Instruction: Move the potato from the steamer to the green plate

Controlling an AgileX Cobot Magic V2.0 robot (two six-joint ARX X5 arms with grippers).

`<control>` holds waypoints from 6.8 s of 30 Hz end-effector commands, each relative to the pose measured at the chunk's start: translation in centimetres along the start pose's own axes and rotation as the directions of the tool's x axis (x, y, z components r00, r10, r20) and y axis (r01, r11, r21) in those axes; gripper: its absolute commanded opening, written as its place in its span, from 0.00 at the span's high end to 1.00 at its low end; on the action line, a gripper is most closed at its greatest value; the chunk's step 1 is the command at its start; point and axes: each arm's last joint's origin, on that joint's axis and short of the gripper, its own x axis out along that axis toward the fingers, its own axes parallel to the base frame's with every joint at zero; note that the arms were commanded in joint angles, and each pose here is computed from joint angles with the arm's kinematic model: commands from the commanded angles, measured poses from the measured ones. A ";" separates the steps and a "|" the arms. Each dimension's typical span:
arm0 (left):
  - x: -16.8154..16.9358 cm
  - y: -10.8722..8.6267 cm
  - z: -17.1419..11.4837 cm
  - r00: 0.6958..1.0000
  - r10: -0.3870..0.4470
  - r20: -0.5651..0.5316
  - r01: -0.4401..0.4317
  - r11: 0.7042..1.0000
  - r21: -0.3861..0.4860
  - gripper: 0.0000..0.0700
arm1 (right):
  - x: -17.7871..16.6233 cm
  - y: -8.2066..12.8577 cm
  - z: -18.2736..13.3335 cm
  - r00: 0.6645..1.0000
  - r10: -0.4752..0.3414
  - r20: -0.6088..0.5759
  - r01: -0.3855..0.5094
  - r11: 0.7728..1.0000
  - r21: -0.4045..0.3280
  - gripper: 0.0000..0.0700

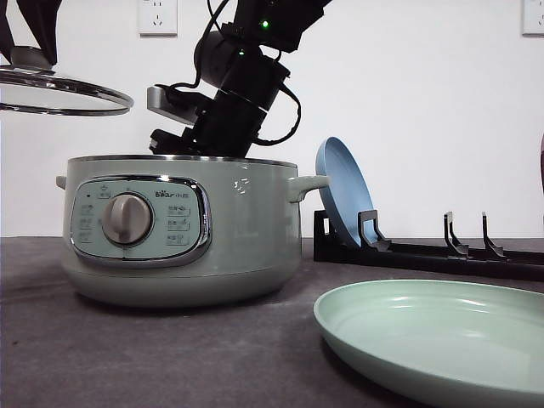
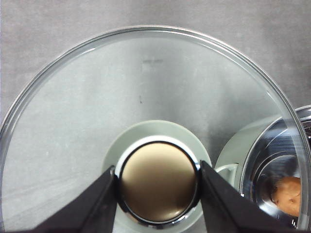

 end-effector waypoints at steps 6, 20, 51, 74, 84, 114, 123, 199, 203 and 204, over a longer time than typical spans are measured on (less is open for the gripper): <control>-1.3 0.1 0.9 0.997 0.005 0.083 -0.005 1.000 -0.001 1.00 | 0.1 0.2 0.8 1.000 0.012 0.013 -0.012 1.000 0.026 0.61; -1.3 0.0 0.8 0.997 0.004 0.079 -0.003 1.000 -0.016 1.00 | -11.8 2.8 2.4 1.000 0.000 -0.015 0.001 0.997 0.073 0.61; -1.3 0.0 0.7 0.998 0.003 0.067 -0.001 1.000 -0.026 1.00 | -31.0 11.3 -18.2 0.963 -0.224 0.152 0.182 0.950 0.253 0.61; -1.2 0.0 0.7 0.998 0.003 0.068 -0.001 1.000 -0.030 1.00 | -14.4 8.1 -26.8 0.971 -0.194 0.137 0.106 0.870 0.481 0.61; -1.2 0.0 0.7 0.998 0.003 0.069 -0.001 1.000 -0.029 1.00 | -11.6 7.0 -26.5 0.983 -0.174 0.062 0.123 0.864 0.488 0.61; -1.2 0.0 0.7 0.998 0.003 0.070 -0.001 1.000 -0.030 1.00 | -9.4 6.1 -26.6 0.982 -0.189 -0.020 0.176 0.868 0.464 0.61; -1.2 0.0 0.7 0.998 0.003 0.070 -0.001 1.000 -0.030 1.00 | -9.1 6.0 -26.6 0.982 -0.189 -0.031 0.181 0.864 0.470 0.41; -3.1 -15.9 -1.4 0.955 -0.296 0.002 0.281 0.908 0.310 1.00 | -34.0 15.7 -29.4 0.732 -0.393 0.556 0.094 0.867 0.490 0.00; -3.1 -16.8 -1.9 0.951 -0.308 -0.019 0.297 0.896 0.330 1.00 | -34.0 15.7 -29.4 0.732 -0.394 0.556 0.094 0.867 0.490 0.00; -3.0 -17.0 -2.0 0.951 -0.309 -0.026 0.299 0.894 0.333 1.00 | -34.0 15.7 -29.4 0.732 -0.394 0.556 0.094 0.867 0.490 0.00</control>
